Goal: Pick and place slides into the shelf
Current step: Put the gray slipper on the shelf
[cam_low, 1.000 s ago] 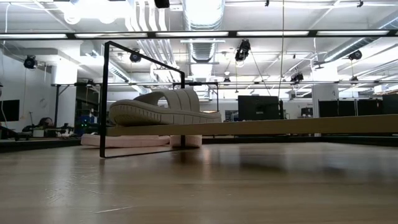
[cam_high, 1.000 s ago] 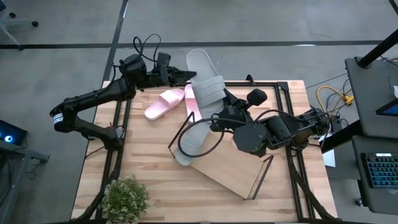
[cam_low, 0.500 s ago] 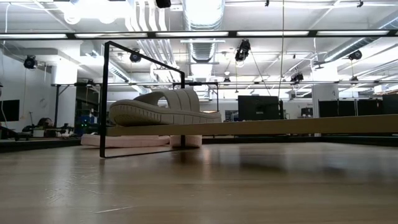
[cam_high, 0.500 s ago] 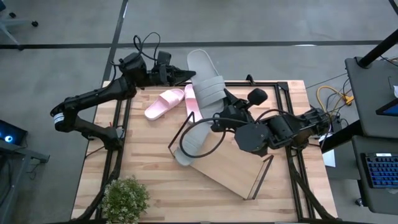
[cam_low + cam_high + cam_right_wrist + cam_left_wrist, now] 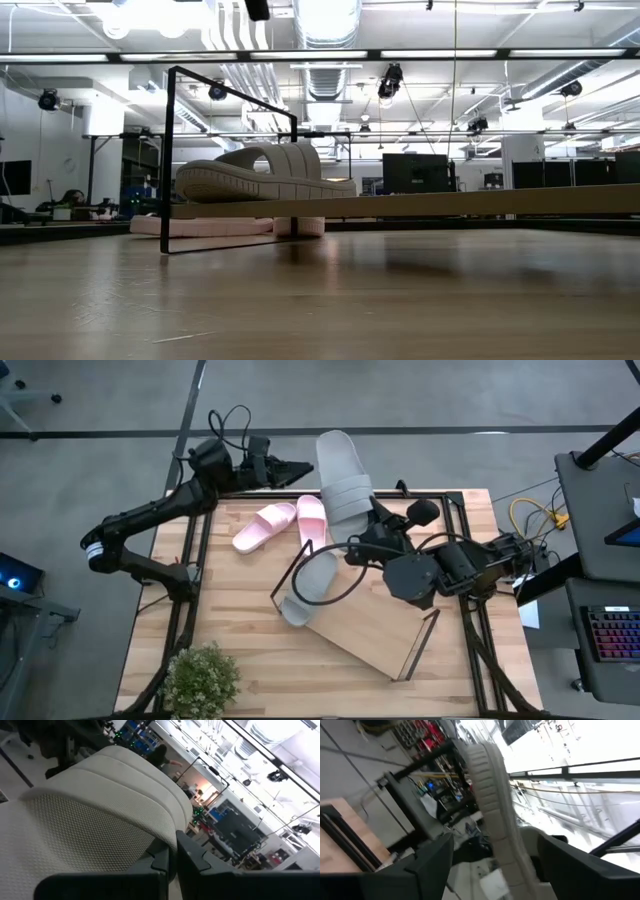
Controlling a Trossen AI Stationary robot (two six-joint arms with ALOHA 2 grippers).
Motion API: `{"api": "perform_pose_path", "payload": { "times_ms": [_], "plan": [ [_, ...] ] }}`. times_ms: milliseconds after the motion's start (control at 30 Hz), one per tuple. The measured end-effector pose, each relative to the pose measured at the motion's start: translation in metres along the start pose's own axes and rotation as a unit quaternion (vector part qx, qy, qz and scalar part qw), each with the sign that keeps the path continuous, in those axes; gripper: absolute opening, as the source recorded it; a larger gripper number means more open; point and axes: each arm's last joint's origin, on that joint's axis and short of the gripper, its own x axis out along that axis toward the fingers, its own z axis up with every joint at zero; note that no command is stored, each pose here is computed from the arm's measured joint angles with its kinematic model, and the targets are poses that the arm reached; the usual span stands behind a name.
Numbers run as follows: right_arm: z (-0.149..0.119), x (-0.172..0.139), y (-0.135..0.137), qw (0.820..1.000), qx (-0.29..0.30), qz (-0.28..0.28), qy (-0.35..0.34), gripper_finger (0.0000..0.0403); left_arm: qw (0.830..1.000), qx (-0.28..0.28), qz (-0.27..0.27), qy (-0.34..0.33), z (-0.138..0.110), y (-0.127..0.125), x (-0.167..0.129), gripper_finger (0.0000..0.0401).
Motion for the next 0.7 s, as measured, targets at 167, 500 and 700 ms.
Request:
{"api": "perform_pose_path", "payload": {
  "times_ms": [167, 500, 700],
  "plan": [
    [0.0, 0.0, -0.011, 1.0, 0.022, 0.0, 0.0, 0.0008, 0.997, 0.07, 0.008, -0.008, 0.009, 0.004, -0.005, 0.0272],
    [-0.003, -0.002, -0.033, 0.994, 0.11, 0.005, -0.003, 0.0008, 0.967, 0.246, -0.054, -0.04, 0.022, -0.042, -0.044, 0.0272],
    [-0.011, -0.002, -0.044, 0.966, 0.249, 0.064, -0.006, 0.0008, 0.939, 0.317, -0.076, -0.107, 0.023, -0.081, -0.08, 0.0272]
  ]
}}
